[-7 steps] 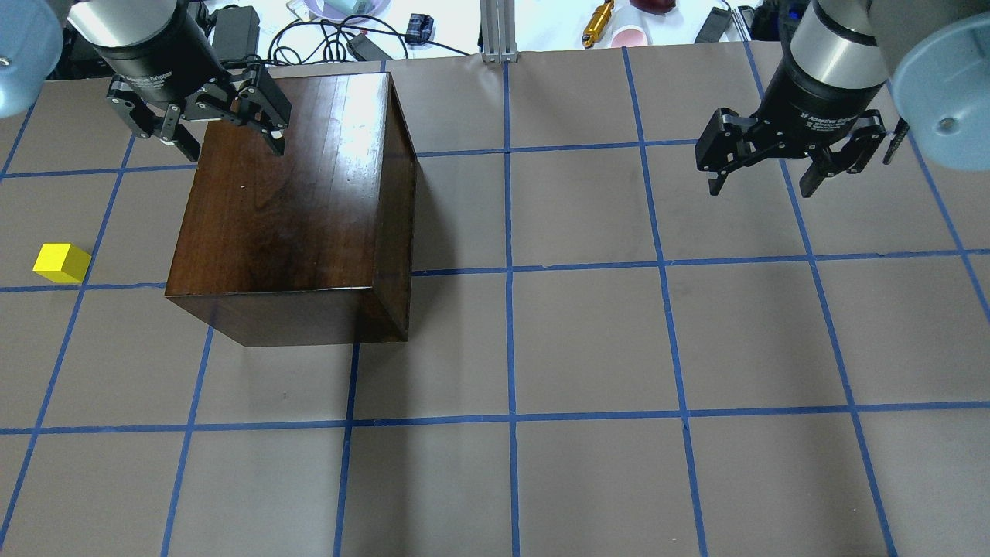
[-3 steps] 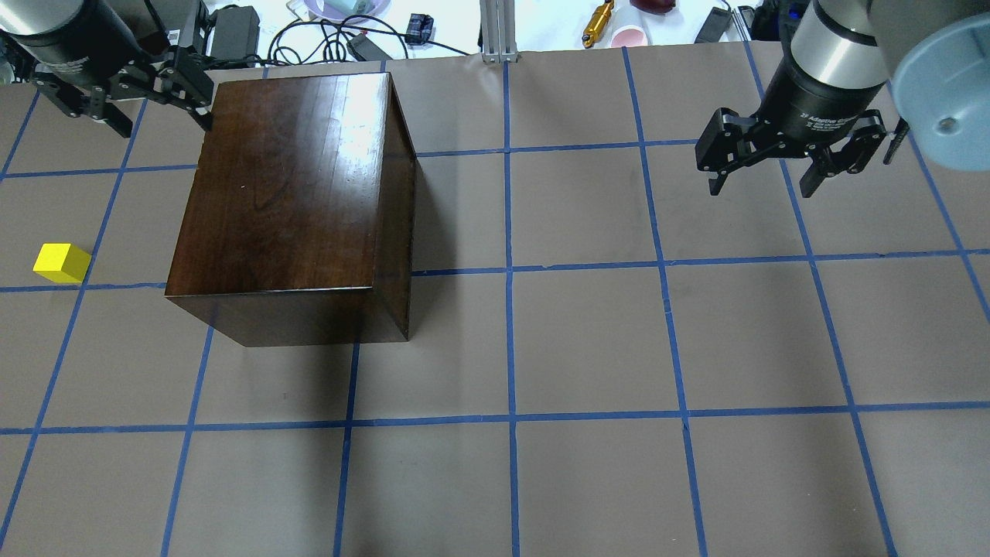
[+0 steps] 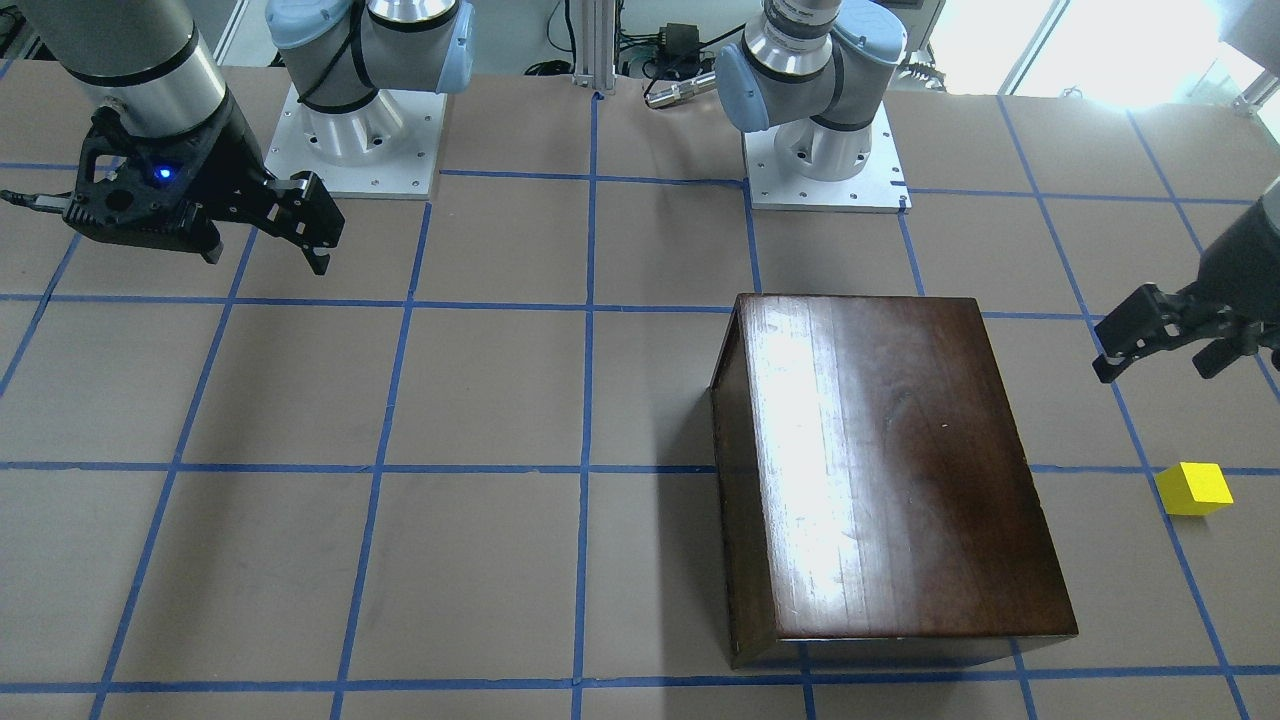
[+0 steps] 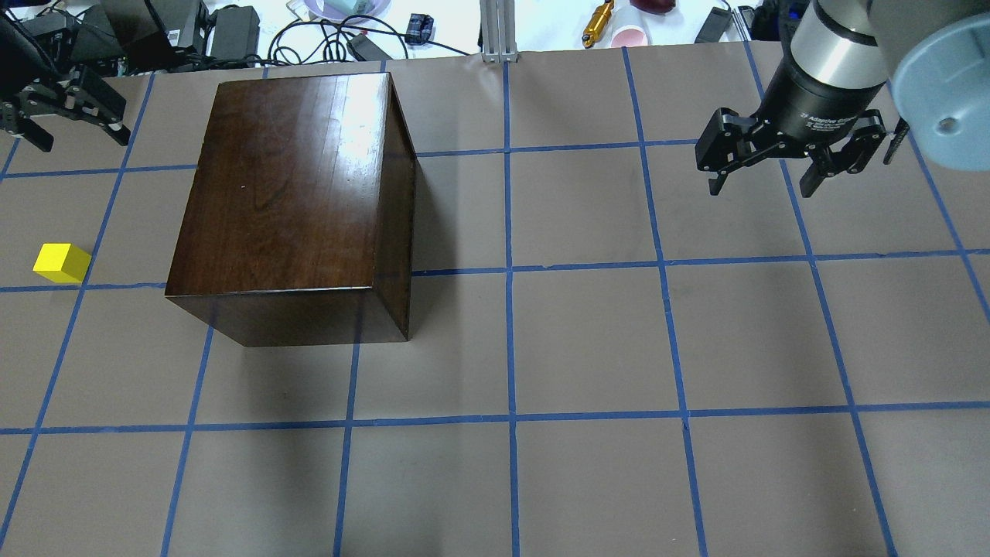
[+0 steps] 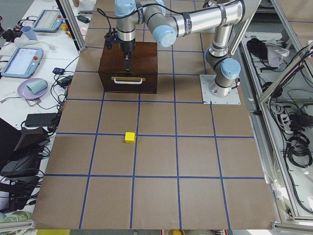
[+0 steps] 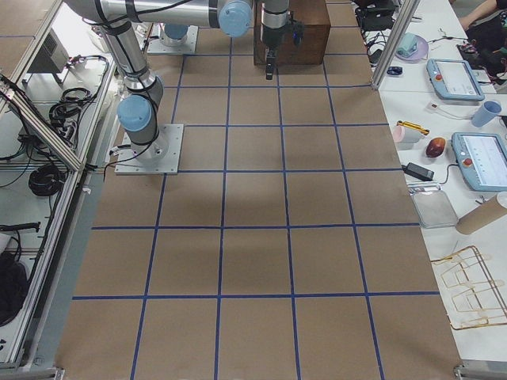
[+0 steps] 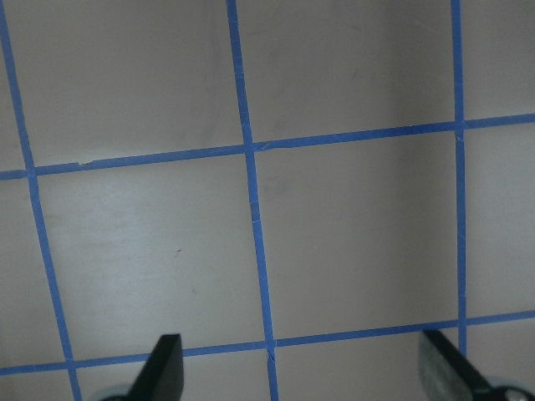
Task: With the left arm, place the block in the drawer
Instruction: 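Move the left gripper down beside the cabinet to the white drawer handle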
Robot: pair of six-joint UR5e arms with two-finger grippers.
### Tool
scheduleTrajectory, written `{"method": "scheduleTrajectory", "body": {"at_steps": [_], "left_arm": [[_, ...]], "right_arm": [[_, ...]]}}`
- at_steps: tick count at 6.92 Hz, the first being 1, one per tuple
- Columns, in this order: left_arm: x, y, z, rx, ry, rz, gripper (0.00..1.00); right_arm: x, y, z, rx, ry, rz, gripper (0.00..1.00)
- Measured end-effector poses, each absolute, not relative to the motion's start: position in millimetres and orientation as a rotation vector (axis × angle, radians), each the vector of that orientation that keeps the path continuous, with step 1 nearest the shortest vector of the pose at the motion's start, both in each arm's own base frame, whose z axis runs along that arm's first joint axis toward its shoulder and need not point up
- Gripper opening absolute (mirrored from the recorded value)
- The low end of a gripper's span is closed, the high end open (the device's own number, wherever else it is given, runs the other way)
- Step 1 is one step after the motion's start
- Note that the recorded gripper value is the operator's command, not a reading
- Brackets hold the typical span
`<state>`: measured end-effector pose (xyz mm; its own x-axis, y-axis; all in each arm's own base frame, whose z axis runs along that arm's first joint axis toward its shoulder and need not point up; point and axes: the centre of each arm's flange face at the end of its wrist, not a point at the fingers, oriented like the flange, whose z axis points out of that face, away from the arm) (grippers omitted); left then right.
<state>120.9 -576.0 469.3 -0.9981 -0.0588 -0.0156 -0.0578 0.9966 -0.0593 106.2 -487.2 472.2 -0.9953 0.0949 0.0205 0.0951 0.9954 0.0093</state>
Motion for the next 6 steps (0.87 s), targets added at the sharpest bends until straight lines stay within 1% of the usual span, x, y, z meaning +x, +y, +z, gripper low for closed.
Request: {"method": "scheduleTrajectory", "body": {"at_steps": [2, 4, 6], "left_arm": [[165.0, -577.9, 442.4, -0.092, 3.162, -0.043, 1.0], [203.5, -587.1, 407.8, -0.056, 3.271, -0.05, 1.0], [212.8, -596.2, 378.0, 0.012, 3.353, -0.045, 1.0]], "right_arm": [[106.3, -487.2, 472.2, -0.148, -3.118, -0.016, 1.0], [106.3, -487.2, 472.2, -0.148, -3.118, -0.016, 1.0], [106.2, -487.2, 472.2, -0.149, -3.118, -0.016, 1.0]]}}
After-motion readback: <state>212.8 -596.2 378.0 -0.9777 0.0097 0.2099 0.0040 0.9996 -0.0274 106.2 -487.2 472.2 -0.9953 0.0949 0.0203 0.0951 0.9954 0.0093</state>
